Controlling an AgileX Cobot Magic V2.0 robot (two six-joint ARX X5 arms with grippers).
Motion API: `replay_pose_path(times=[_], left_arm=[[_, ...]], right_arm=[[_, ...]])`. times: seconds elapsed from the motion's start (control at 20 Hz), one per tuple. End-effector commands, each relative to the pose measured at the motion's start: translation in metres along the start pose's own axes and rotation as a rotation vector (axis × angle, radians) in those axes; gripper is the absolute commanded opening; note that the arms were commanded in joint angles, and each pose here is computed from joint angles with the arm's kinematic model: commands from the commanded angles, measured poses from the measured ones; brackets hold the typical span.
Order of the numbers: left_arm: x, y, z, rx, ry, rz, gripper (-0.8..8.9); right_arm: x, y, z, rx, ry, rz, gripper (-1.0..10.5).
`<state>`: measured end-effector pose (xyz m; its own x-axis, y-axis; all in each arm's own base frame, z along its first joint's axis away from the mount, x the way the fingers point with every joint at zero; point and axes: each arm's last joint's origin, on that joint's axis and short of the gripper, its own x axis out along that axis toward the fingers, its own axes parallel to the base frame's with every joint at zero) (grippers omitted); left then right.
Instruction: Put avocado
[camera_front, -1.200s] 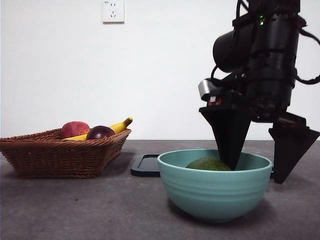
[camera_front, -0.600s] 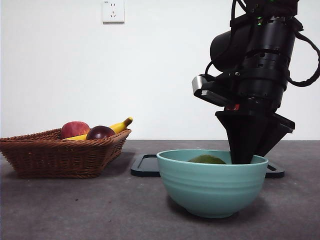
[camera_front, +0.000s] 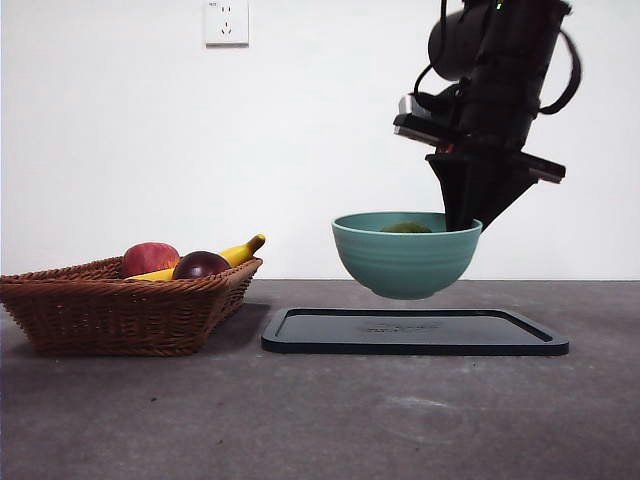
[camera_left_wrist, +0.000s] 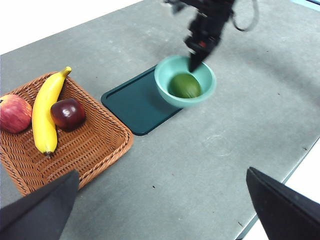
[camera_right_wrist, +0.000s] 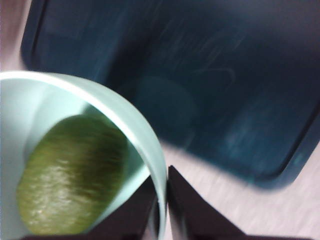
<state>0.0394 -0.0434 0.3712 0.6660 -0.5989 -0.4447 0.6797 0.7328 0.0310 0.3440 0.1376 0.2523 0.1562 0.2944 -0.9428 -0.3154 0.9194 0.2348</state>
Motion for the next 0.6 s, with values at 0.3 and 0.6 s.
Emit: replay_pose_path(times=[0.3,0.6], left_arm=[[-0.003,0.0,0.004,-0.011,-0.023,-0.002,5.61],[-0.003,0.0,0.004,-0.011,-0.023,-0.002,5.61]], right_arm=[[0.044,-0.032,0.066,0.095,0.006,0.052,0.1],[0.058,-0.043,0.069,0.123,0.021,0.056,0.1]])
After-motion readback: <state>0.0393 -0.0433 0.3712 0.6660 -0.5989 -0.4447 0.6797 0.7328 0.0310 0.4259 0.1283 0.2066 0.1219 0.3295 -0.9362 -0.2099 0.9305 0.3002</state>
